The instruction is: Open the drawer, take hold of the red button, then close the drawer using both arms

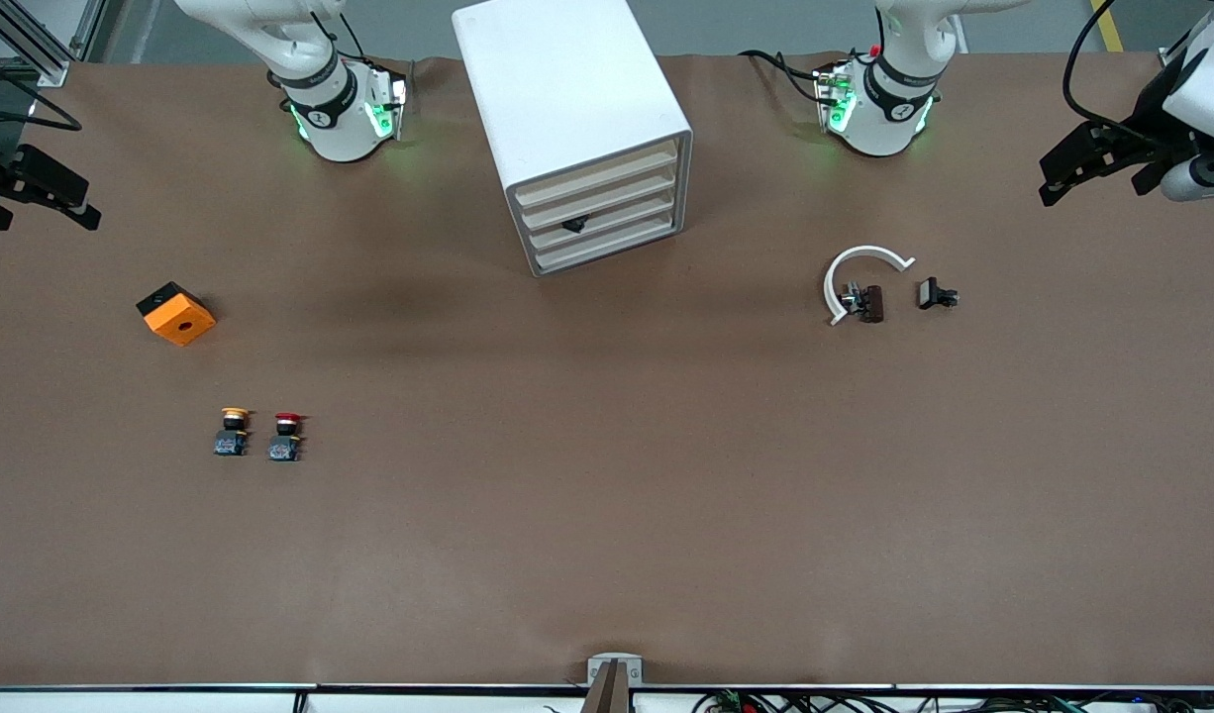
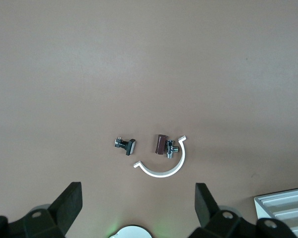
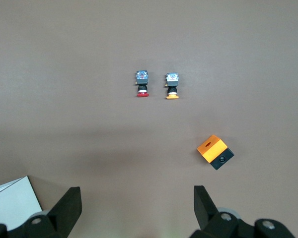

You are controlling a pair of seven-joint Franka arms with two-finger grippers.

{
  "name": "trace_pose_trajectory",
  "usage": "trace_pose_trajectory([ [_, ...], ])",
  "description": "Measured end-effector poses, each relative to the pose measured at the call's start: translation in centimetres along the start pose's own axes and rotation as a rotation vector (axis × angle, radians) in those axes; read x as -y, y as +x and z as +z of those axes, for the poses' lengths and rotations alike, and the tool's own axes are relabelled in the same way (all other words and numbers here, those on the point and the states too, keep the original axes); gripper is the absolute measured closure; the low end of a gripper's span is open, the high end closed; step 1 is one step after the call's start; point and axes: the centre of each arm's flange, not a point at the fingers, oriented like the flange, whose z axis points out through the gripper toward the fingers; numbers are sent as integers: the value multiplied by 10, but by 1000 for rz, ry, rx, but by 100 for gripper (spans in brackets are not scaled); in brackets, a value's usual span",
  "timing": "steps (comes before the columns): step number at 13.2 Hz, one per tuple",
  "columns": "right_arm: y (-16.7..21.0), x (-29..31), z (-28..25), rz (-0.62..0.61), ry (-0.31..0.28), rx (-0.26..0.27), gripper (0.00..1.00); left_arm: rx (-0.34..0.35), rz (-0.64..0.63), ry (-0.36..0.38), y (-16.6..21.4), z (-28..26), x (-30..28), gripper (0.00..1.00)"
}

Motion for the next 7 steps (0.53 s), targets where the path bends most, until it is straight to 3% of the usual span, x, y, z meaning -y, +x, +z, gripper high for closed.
trace_pose_trajectory([
  [7,-8,-10,-1,20,2,-2,0,10,2,0,3,3,-1,0],
])
